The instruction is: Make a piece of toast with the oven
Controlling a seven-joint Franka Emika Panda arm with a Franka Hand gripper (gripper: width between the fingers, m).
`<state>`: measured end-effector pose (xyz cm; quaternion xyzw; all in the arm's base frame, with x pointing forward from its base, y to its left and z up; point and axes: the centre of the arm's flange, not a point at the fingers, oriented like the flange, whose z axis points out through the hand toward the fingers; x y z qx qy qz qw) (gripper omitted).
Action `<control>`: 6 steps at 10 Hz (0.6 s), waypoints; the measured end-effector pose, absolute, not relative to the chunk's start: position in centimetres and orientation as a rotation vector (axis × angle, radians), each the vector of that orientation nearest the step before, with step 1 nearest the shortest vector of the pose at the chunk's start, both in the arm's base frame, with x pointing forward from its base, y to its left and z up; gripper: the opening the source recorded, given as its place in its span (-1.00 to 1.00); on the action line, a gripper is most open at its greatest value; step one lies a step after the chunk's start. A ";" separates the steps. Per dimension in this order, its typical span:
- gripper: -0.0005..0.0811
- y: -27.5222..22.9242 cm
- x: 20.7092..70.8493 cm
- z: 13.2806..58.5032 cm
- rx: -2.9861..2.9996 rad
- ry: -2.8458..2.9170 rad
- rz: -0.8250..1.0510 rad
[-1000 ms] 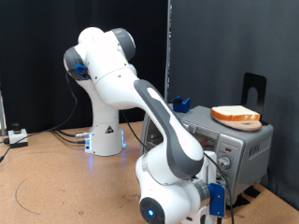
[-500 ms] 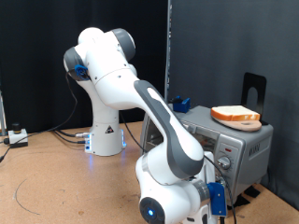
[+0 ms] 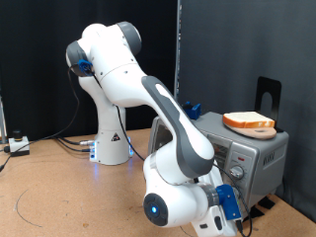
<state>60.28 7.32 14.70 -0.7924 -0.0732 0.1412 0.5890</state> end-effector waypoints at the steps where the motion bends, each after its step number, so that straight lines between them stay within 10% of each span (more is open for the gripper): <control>1: -0.75 7.3 60.3 14.7 -1.845 -0.167 0.330; 6: -0.75 6.4 60.9 15.1 -1.852 -0.164 0.316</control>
